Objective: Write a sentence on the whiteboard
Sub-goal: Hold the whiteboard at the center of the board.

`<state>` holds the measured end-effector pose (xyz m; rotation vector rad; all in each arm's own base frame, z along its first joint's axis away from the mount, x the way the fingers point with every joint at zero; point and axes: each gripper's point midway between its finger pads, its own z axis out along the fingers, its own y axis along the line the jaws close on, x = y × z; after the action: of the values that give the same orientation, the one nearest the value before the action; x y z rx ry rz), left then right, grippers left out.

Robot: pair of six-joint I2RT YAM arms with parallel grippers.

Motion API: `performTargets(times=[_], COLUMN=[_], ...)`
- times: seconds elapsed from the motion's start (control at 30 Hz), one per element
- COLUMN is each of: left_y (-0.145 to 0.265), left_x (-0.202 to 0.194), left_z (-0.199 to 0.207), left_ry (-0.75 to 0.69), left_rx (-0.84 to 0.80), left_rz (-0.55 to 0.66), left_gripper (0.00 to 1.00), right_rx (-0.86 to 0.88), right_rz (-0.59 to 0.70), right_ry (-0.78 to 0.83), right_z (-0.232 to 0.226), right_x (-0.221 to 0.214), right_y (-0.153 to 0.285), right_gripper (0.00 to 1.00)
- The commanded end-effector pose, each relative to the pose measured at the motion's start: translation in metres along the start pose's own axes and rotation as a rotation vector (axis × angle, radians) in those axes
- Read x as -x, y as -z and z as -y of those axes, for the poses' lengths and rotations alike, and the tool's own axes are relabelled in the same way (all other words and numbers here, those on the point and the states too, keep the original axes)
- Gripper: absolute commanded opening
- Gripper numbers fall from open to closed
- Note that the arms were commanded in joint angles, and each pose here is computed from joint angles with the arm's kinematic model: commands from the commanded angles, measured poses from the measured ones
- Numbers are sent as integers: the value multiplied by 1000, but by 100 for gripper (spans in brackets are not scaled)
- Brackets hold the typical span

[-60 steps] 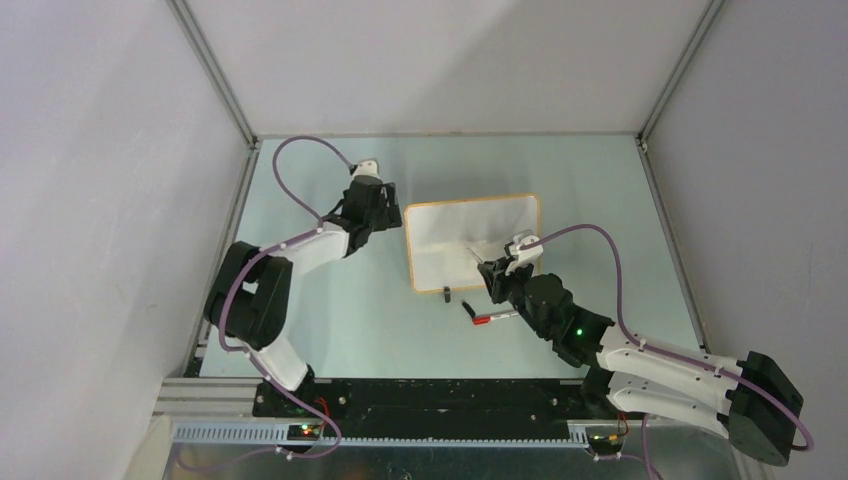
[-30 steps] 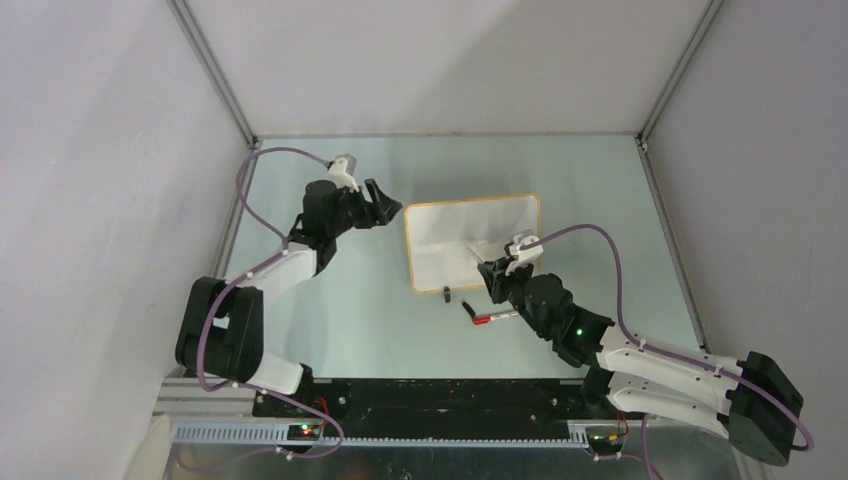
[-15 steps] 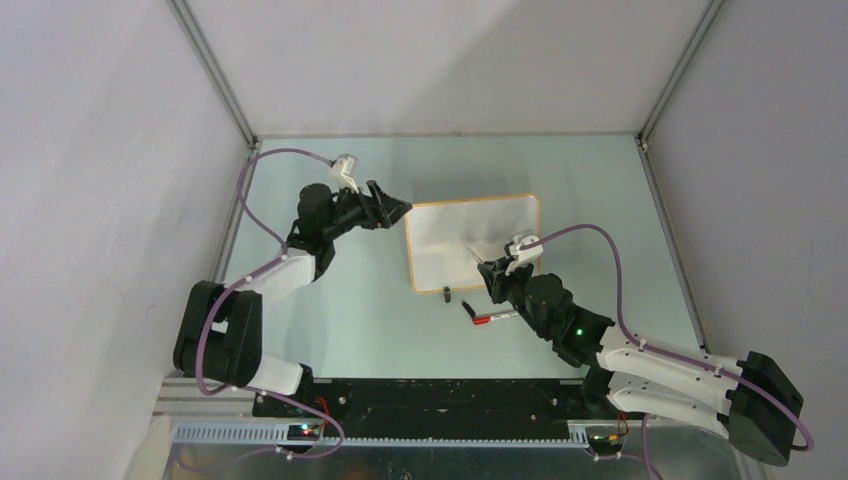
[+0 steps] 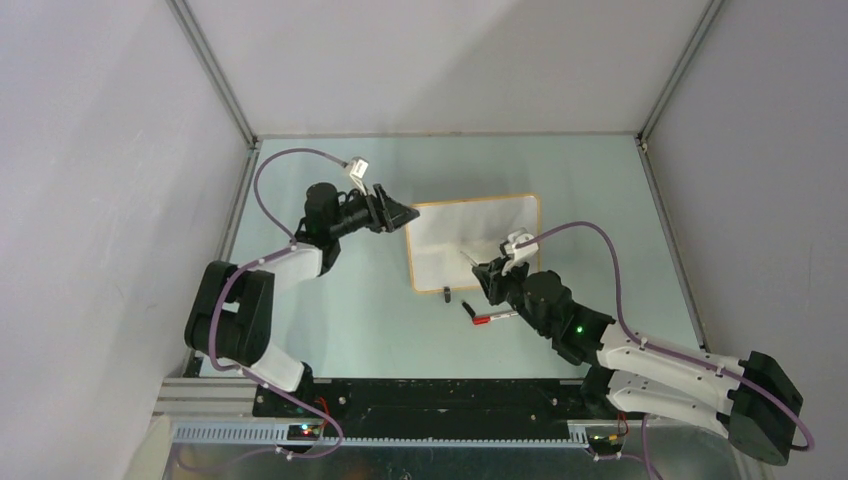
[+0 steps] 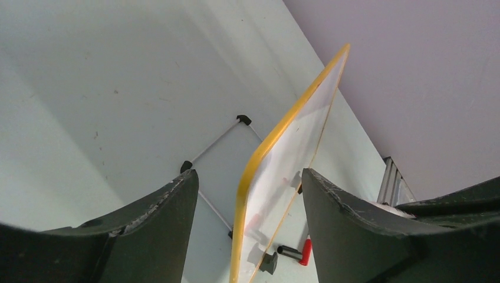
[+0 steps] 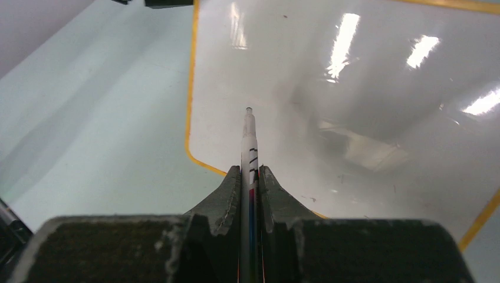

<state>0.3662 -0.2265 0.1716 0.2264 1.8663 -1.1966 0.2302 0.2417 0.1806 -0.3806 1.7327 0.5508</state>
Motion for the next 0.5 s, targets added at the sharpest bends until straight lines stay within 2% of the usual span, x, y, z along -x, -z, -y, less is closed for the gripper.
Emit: performTargets(times=[0.0, 0.2, 0.47], left_y=[-6, -9, -8], left_x=[29, 26, 22], left_z=[19, 16, 12], left_ry=[-68, -79, -83], left_rx=[-80, -95, -108], left_rz=[38, 14, 1], left_gripper=[70, 64, 62], right_rx=[81, 96, 85], right_rz=[25, -60, -162], right_ry=[-52, -80, -108], right_z=[-28, -43, -54], right_x=[44, 54, 63], right_y=[-4, -15, -27], right_gripper=[0, 0, 0])
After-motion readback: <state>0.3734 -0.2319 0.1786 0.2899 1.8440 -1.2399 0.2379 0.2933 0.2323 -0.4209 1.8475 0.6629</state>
